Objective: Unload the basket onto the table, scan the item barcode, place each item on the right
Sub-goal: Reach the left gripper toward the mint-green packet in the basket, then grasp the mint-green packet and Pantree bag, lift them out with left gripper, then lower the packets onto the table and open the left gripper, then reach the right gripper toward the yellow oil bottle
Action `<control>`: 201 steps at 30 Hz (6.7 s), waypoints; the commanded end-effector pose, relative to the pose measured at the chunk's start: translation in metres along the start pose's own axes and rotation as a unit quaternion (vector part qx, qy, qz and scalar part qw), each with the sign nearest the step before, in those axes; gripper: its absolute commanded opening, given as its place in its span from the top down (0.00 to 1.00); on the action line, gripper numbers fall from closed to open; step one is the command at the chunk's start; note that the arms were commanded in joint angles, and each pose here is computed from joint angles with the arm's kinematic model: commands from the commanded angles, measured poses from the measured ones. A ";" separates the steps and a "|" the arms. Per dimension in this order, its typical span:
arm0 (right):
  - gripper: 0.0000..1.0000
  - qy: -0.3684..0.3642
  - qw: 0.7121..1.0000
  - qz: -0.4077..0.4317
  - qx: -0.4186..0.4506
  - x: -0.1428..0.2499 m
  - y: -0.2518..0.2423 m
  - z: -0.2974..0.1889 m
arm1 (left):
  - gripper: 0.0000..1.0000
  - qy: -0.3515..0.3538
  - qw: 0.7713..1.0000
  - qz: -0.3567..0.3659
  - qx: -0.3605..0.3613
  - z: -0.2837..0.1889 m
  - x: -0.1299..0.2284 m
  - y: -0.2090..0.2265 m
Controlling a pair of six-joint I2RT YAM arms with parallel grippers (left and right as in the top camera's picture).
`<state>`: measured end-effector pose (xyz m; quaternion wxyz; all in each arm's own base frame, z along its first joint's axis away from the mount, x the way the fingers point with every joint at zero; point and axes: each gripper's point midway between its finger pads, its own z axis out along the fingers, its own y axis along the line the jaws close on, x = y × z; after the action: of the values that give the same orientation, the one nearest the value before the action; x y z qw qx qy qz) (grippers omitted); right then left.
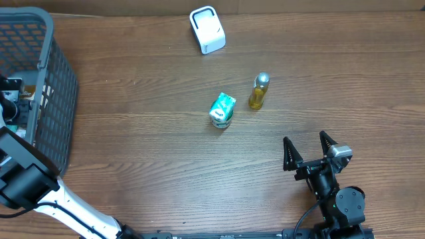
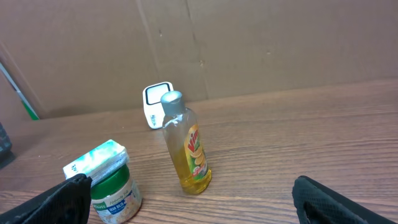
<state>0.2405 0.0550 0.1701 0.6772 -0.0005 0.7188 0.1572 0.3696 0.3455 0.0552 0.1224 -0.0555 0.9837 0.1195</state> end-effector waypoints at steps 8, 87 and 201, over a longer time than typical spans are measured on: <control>0.00 -0.002 1.000 0.002 0.005 0.002 -0.002 0.000 | 0.01 0.022 1.000 0.001 0.014 0.012 0.008 -0.008; 0.00 -0.002 1.000 0.002 0.005 0.002 -0.002 0.000 | 0.95 -0.382 0.904 -0.188 -0.032 -0.458 -0.062 -0.095; 0.00 -0.002 1.000 0.002 0.005 0.002 -0.002 0.000 | 0.00 -0.008 0.989 -0.139 0.054 -0.190 -0.060 -0.260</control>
<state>0.2405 0.0550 0.1702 0.6774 -0.0005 0.7187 0.1572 0.4156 0.0546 0.1834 0.1356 -0.1921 0.9705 0.0538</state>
